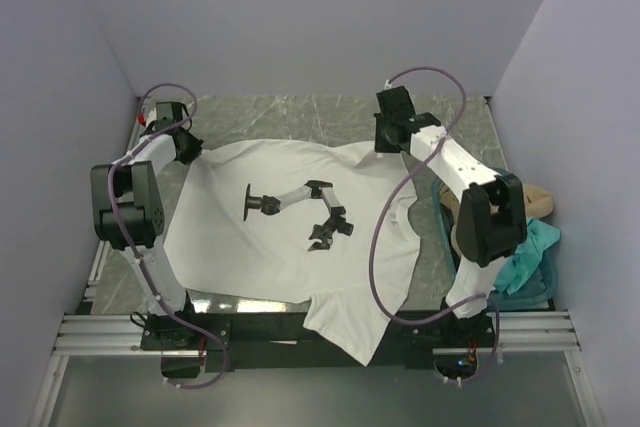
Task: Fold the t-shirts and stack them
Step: Fold the tshirt
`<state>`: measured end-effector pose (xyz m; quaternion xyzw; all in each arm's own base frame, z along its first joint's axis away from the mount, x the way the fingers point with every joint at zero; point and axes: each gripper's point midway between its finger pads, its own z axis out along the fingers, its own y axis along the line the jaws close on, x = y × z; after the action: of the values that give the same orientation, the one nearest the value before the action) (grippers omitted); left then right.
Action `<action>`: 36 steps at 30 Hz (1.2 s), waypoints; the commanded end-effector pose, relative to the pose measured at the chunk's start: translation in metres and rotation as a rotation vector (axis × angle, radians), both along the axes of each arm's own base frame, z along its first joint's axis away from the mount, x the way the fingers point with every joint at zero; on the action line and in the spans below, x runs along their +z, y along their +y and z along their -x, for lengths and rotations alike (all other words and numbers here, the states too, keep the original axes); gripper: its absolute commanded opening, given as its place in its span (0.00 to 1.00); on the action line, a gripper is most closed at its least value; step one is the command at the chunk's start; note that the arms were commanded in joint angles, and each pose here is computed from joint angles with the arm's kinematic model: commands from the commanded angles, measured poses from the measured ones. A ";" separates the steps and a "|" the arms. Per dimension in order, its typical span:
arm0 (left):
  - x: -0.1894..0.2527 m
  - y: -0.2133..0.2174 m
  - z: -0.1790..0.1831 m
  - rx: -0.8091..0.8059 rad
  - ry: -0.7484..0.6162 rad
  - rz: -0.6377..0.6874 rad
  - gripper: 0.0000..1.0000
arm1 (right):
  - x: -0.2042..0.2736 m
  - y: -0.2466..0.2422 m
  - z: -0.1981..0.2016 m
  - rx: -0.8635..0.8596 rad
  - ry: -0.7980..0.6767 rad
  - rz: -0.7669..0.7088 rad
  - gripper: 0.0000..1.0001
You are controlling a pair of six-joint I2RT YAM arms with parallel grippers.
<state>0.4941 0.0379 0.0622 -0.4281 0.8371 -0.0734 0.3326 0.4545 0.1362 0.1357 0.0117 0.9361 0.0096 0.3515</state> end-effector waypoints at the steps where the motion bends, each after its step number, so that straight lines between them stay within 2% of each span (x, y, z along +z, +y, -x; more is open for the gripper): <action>1: 0.027 0.001 0.010 -0.014 -0.069 -0.022 0.01 | 0.020 0.005 0.022 -0.021 -0.044 -0.080 0.00; 11: 0.023 0.003 0.040 0.010 -0.052 -0.039 0.01 | 0.032 -0.001 0.092 -0.009 -0.064 -0.109 0.00; 23: 0.020 0.019 0.073 0.066 -0.022 -0.064 0.01 | 0.008 -0.016 0.152 0.006 -0.009 -0.089 0.01; 27: 0.017 0.019 0.081 0.060 -0.018 -0.063 0.01 | 0.001 -0.013 0.170 0.039 0.012 -0.123 0.04; 33: 0.003 0.019 0.096 0.059 0.022 -0.068 0.09 | -0.024 0.001 0.196 0.071 0.079 -0.208 0.09; 36: -0.001 0.022 0.107 0.076 0.056 -0.082 0.19 | -0.039 0.004 0.214 0.087 0.122 -0.193 0.16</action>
<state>0.3920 0.0526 0.0468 -0.4502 0.8367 -0.0287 0.3106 0.2504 0.1295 0.0972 0.0076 0.9521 0.0924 0.2914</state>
